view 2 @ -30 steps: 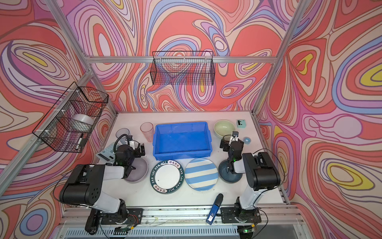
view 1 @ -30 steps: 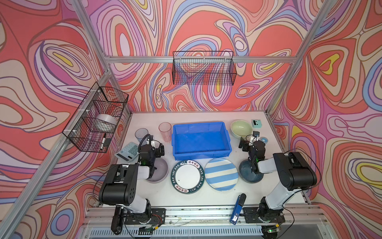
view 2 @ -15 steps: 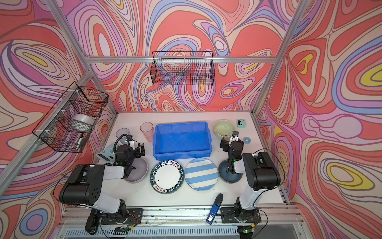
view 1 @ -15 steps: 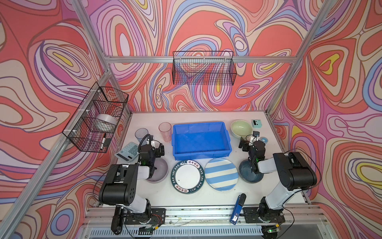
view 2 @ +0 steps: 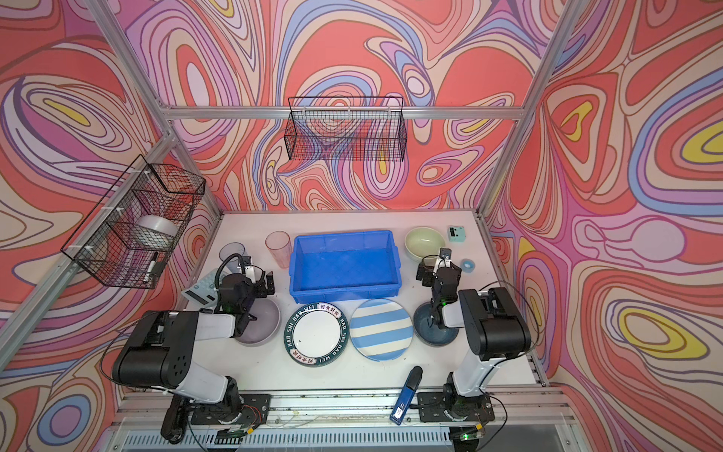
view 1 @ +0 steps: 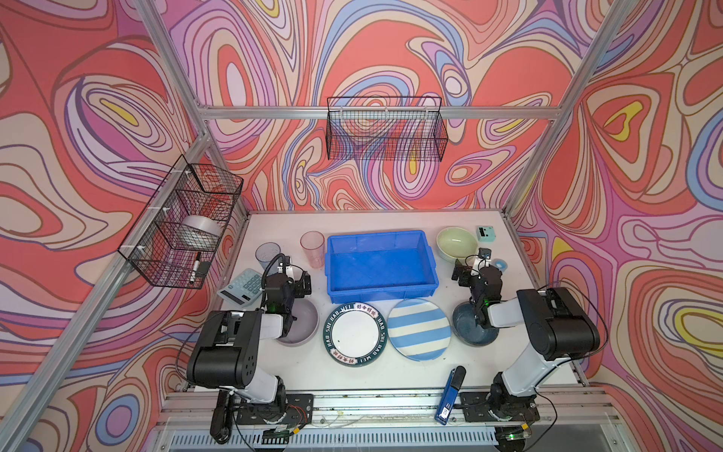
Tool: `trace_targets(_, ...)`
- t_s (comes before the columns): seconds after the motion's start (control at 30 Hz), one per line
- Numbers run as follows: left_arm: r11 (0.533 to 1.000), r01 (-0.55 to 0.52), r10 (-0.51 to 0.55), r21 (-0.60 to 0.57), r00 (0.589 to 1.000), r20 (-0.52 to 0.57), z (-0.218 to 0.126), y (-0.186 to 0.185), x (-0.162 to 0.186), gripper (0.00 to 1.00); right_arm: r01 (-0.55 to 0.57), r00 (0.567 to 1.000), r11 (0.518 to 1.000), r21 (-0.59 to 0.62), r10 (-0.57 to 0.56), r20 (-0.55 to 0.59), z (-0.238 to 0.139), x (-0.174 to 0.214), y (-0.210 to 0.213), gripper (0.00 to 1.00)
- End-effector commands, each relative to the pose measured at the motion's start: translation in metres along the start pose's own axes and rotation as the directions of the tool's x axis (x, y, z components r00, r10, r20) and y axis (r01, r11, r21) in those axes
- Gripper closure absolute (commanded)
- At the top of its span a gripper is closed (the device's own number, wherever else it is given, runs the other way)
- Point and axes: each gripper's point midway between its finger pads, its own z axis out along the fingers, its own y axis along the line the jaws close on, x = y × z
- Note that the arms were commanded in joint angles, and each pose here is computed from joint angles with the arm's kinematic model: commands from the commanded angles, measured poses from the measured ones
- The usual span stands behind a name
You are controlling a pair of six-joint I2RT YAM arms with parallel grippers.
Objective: Place the mixed dishes into the plastic bin
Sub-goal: 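Lower both grippers toward the stacked plates in front of the bin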
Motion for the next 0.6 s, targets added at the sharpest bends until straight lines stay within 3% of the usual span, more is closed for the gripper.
trace_targets(0.0, 1.000, 0.000, 0.000, -0.007, 0.999, 0.043, -0.003, 0.003, -0.011, 0.00, 0.007, 1.000, 1.000, 0.015, -0.007, 0.000, 0.002, -0.012, -0.003, 0.02)
trace_targets(0.3, 0.993, 0.043, -0.042, -0.110, 0.999, 0.009, -0.020, 0.021, -0.037, 0.00, -0.001, 1.000, 0.998, 0.055, 0.003, -0.030, -0.009, -0.048, -0.009, 0.02)
trace_targets(0.57, 0.977, 0.171, -0.180, -0.131, 0.981, -0.065, -0.050, 0.023, -0.068, 0.03, -0.049, 0.990, 0.990, 0.130, 0.065, -0.123, -0.033, -0.070, -0.018, 0.02)
